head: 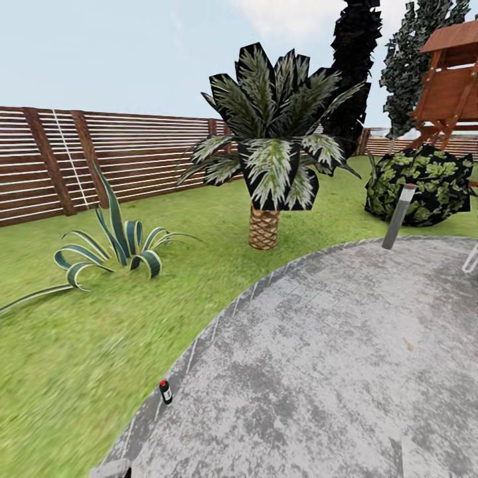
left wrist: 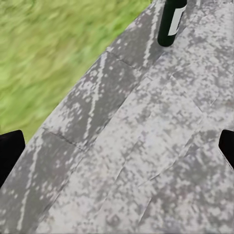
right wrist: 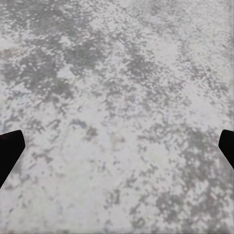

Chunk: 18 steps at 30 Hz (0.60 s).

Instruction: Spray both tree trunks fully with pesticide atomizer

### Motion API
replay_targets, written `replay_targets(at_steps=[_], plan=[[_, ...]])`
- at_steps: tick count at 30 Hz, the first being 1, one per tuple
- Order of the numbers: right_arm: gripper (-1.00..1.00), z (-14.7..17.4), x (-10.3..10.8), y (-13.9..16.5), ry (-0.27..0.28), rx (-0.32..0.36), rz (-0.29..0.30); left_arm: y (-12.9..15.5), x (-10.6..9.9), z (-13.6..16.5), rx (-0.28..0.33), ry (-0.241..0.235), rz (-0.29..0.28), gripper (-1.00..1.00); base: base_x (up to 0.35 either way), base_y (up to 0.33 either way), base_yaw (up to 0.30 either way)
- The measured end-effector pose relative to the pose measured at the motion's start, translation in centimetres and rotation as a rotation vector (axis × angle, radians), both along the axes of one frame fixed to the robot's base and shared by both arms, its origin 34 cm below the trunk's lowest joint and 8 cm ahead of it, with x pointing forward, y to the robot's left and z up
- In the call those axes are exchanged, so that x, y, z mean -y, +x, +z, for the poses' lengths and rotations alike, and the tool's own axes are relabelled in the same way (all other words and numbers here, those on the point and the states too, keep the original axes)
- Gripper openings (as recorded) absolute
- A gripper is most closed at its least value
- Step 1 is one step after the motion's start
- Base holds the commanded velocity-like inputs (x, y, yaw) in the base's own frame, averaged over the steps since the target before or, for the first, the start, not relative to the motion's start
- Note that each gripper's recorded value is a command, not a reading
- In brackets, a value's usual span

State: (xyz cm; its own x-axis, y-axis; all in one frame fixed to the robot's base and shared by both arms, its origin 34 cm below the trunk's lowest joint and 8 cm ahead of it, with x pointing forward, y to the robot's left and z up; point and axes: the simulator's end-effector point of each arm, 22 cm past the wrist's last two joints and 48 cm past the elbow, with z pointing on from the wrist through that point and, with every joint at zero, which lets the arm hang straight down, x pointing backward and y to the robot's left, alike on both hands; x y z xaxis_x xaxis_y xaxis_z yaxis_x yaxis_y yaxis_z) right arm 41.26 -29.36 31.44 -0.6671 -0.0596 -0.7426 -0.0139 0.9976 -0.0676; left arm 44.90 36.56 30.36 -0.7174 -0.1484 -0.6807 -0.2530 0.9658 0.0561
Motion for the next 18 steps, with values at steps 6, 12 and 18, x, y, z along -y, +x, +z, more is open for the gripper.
replay_targets(at_steps=[6, 12, 18], plan=[[1.0, 0.0, 0.0, 0.0, -0.001, 0.0, -0.001, 0.6, -1.4, 0.4, -0.001, 0.02, -0.008, 1.0, 0.0, 0.0, 0.0], [1.0, 6.4, -0.2, 9.0, -0.003, 0.203, 0.013, 11.5, -1.8, 6.4, 0.14, 0.067, -0.076, 1.0, 0.0, 0.0, 0.0], [1.0, 13.7, 0.0, 21.1, -0.006, 0.295, 0.004, 16.6, -1.9, 9.0, 0.105, 0.085, -0.105, 1.0, 0.0, 0.0, 0.0]])
